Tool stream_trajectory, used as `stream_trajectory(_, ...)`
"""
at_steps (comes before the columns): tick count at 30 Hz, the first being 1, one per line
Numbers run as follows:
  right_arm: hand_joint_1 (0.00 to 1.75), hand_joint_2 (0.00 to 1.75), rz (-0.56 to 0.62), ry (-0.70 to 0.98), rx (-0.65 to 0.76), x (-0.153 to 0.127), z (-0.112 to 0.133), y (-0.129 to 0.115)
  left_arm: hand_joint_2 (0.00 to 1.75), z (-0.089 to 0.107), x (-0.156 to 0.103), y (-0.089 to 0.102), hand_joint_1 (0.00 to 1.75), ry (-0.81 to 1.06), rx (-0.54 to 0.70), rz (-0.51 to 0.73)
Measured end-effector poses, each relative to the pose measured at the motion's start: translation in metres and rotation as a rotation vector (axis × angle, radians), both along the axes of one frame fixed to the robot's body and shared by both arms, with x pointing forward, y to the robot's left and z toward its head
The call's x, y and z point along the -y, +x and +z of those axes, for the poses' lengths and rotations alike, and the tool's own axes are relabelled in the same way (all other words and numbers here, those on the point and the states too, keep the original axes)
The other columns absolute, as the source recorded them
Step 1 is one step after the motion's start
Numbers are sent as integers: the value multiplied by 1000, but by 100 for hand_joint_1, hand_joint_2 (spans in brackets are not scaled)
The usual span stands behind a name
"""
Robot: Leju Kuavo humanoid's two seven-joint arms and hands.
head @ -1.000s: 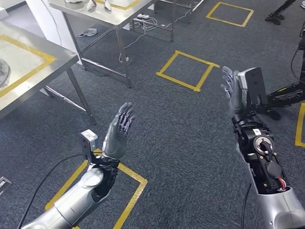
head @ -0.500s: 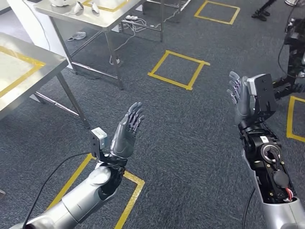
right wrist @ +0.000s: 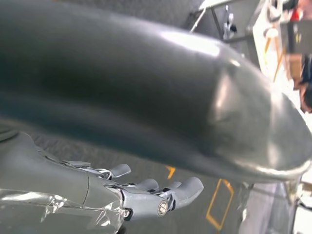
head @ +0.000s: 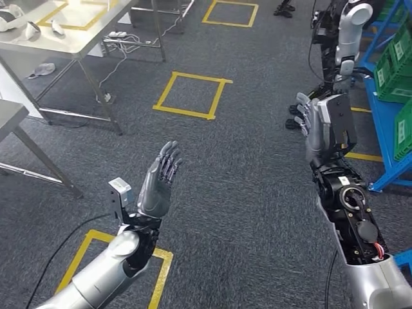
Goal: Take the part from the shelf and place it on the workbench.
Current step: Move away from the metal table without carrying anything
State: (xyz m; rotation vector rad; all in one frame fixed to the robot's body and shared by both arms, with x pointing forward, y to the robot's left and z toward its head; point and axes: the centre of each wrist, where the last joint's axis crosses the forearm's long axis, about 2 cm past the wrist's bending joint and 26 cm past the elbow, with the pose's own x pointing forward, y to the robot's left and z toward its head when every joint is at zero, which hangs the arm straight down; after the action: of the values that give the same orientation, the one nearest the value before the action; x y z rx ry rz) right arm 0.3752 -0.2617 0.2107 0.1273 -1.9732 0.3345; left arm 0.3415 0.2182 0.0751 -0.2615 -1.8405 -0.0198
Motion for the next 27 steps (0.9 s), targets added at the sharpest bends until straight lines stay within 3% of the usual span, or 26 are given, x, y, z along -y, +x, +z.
stream_trajectory(27,0,0,10,13,-8,-2,0,-1,0,-1,-2,-2,0,1,-1,-1)
